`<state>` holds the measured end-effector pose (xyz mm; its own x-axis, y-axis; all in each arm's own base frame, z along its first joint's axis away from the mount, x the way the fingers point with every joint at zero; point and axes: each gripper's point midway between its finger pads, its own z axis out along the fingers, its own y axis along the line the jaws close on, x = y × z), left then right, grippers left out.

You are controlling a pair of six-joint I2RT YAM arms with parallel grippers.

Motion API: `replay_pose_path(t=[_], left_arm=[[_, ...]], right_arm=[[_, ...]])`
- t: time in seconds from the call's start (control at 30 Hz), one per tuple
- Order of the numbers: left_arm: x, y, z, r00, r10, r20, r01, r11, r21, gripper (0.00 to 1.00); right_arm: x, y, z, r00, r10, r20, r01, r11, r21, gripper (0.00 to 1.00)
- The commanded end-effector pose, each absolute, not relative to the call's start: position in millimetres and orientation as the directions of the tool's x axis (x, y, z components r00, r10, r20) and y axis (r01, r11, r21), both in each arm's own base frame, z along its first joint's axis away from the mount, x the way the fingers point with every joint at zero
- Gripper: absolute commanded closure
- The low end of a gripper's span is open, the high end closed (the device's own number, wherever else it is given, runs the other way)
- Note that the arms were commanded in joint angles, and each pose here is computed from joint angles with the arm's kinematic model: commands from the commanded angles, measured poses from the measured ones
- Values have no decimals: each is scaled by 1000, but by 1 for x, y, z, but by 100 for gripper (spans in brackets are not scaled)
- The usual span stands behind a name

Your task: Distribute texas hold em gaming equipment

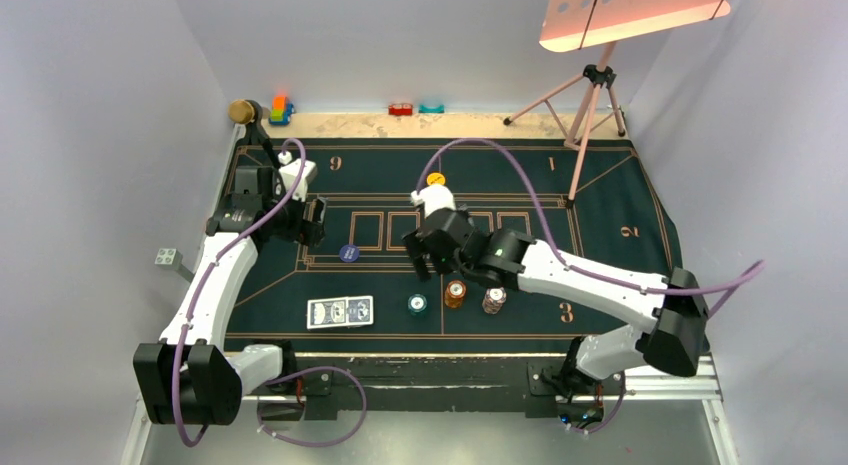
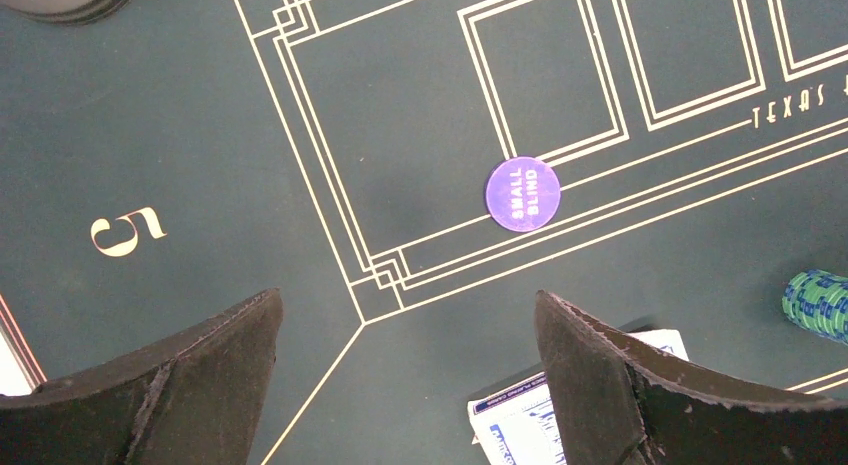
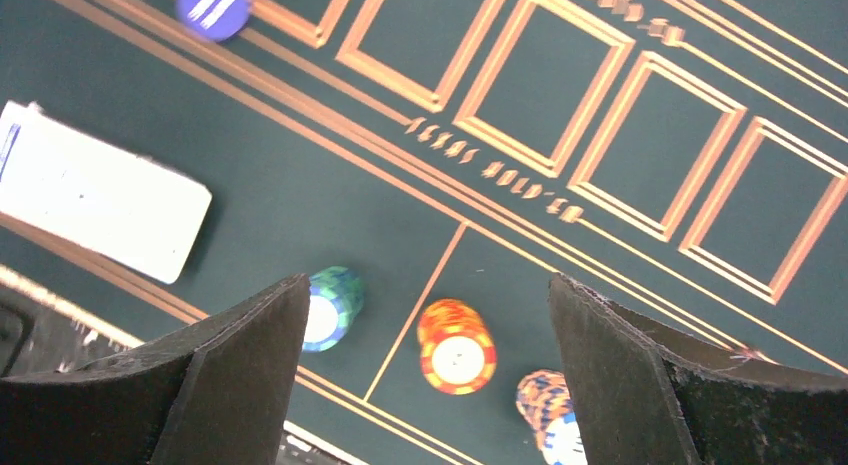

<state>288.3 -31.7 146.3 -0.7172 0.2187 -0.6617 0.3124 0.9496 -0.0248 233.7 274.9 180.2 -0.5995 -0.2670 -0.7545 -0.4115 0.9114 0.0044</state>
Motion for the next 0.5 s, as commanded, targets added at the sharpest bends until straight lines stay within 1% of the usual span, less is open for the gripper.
replay_pose_path(t=[0.0, 0.33, 0.47], left_arm=[[293, -26, 151, -696, 218, -684, 295, 956, 4, 0], [292, -29, 151, -692, 220, -688, 310, 951, -7, 0], [291, -30, 150, -692, 223, -686, 316, 949, -10, 0]], right_arm=[[209, 321, 173, -543, -376, -751, -587, 810, 18, 8], [175, 352, 121, -539, -493, -683, -707, 706, 48, 5], [170, 354, 98, -553, -528, -645, -718, 695, 47, 6]])
